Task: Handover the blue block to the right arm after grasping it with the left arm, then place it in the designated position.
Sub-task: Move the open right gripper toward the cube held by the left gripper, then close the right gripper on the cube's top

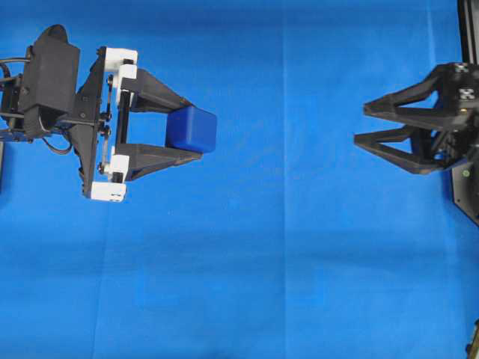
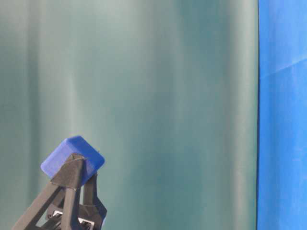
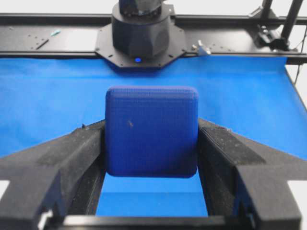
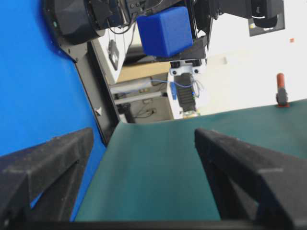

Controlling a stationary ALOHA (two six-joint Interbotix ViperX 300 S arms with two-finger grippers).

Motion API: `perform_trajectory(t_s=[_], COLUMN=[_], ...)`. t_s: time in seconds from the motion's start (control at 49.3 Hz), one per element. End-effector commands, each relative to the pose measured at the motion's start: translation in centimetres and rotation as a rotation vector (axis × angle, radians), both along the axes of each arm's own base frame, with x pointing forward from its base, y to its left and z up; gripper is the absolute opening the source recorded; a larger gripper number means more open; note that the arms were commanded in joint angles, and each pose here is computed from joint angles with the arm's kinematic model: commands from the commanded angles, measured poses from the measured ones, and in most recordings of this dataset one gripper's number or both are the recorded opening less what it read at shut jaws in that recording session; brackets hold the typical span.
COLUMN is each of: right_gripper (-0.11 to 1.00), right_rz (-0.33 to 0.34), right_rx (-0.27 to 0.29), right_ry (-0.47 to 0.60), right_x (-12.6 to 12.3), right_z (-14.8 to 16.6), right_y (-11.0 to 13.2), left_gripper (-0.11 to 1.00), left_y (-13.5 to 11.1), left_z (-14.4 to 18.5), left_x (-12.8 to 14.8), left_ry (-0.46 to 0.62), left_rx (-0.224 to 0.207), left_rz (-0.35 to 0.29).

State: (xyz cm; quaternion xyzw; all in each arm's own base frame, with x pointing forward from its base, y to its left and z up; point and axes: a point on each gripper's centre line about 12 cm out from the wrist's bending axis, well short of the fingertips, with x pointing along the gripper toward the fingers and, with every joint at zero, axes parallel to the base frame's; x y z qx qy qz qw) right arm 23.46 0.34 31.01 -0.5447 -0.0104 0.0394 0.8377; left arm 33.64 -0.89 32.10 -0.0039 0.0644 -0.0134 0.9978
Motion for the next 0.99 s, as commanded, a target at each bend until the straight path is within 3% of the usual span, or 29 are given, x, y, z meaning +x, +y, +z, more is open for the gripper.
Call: perform_trajectory(t_s=[0.0,0.345,0.609,0.872,0.974], right_gripper=[0.93,0.93,0.93,0.93,0.93], right_rz=[0.007,0.042,0.046,0.05,0.061], right_rx=[-0.01,-0.089,-0.138,-0.153,-0.189], right_ry=[-0.013,-0.037,-0.007,-0.006,-0.007], right_x=[1.5,7.9,12.7,15.9,16.9], right_z=[1.2,3.3,3.0,3.1,3.2], right_y=[0.0,0.1,-0.2,-0.3,-0.3], left_gripper=[0.49,0.49,0.49,0.49,0.49], left_y=[0.0,0.1,0.1,0.1,0.1], left_z=[2.0,1.9,2.0,1.9,2.0], left_x=[-0.8,-0.7,-0.8,-0.8,-0.8], left_ry=[-0.064,-0.063,-0.063,-0.061,-0.063], left_rx=[-0.005,-0.005,-0.003,-0.003,-0.003], left_rz=[0.0,0.002,0.002,0.003,0.003])
